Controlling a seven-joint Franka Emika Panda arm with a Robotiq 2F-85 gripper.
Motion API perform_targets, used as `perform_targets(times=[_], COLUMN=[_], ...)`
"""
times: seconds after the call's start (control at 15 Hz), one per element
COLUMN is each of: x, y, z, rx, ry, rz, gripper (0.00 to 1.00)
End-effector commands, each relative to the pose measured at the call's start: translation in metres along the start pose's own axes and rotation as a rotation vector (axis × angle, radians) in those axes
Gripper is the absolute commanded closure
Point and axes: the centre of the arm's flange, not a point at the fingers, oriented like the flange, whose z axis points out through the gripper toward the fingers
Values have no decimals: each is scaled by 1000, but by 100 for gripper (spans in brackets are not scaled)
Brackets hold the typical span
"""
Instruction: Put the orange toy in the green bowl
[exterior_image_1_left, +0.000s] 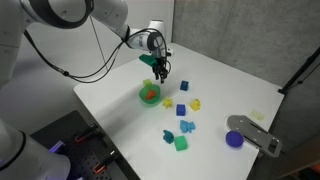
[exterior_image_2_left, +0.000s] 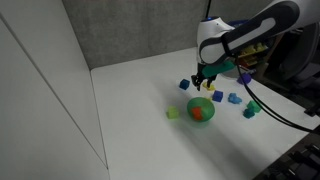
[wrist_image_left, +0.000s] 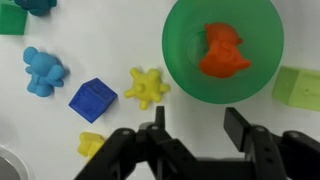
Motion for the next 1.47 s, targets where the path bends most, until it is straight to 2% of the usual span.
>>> perform_targets(times=[0.0,0.07,0.13,0.6,1.0,1.2,1.4], x=[-16,-15,-14,-28,-74,-99,-122], y=[25,31,36,86,123,136,141], z=[-44,-57,-69,-148,-187,-201,-212], rx=[36,37,43,40,66,67,68], ry=[42,54,60,116,95,79,25], rz=[-32,-32,-32,-80,-179,-189,-174], gripper=[8,1,0,0,0,0,0])
